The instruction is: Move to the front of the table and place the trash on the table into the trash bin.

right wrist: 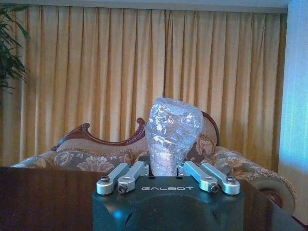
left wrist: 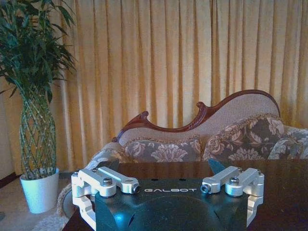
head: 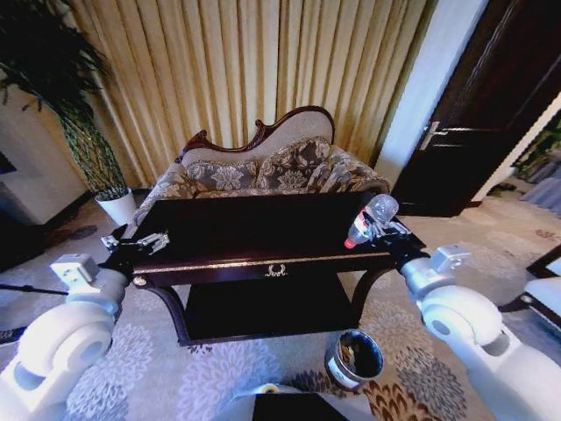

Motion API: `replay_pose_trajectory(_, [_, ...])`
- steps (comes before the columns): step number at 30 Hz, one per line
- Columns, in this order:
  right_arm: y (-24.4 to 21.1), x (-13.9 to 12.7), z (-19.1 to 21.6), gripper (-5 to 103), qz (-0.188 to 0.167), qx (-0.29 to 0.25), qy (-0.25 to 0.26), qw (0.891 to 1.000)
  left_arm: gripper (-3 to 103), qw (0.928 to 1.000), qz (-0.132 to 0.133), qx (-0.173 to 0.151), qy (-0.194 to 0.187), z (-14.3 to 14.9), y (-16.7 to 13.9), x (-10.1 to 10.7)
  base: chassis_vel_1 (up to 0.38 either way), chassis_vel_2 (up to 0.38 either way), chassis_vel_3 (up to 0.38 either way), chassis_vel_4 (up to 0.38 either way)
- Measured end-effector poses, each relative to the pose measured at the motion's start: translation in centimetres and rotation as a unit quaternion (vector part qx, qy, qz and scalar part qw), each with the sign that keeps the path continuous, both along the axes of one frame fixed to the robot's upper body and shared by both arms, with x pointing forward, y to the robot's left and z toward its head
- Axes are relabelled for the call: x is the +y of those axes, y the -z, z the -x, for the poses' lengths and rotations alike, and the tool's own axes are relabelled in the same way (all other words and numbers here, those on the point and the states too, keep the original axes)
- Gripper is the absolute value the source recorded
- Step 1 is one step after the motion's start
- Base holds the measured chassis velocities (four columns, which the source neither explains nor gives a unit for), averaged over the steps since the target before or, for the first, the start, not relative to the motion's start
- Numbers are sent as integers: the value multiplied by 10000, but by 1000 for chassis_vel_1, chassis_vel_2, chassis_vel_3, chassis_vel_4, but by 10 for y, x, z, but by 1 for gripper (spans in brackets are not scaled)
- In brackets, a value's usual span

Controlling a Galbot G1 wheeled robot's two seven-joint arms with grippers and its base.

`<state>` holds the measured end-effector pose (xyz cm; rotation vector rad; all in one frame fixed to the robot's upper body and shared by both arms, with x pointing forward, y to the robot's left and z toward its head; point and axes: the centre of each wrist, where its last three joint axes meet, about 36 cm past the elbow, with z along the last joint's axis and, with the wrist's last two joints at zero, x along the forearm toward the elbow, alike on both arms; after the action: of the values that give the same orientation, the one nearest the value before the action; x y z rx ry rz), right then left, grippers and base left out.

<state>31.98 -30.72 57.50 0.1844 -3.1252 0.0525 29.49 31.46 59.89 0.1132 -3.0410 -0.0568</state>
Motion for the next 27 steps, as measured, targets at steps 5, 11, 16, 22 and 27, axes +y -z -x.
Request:
replay_pose_trajectory(5, [5, 0, 3, 22, 35, 41, 60, 10000, 100, 10000, 15, 17, 26, 5, 1, -1, 192, -176, -171, 173])
replay_pose_trajectory(11, [16, 2, 11, 22, 60, 134, 174, 9997, 100, 10000, 31, 1, 51, 8, 1, -2, 180, -187, -176, 175])
replay_pose_trajectory(16, [37, -1, 11, 22, 279, 273, 379, 9985, 100, 10000, 21, -17, 47, 11, 0, -3, 155, -154, -138, 131])
replay_pose_trajectory(22, [96, -14, 6, 22, 334, 1047, 704, 9914, 100, 10000, 12, -13, 30, 15, 1, -3, 19, -25, -33, 37])
replay_pose_trajectory(27, [174, -36, -15, 21, 190, 1848, 1075, 9767, 100, 10000, 30, 30, 10, 17, 2, -2, 0, 0, 0, 0])
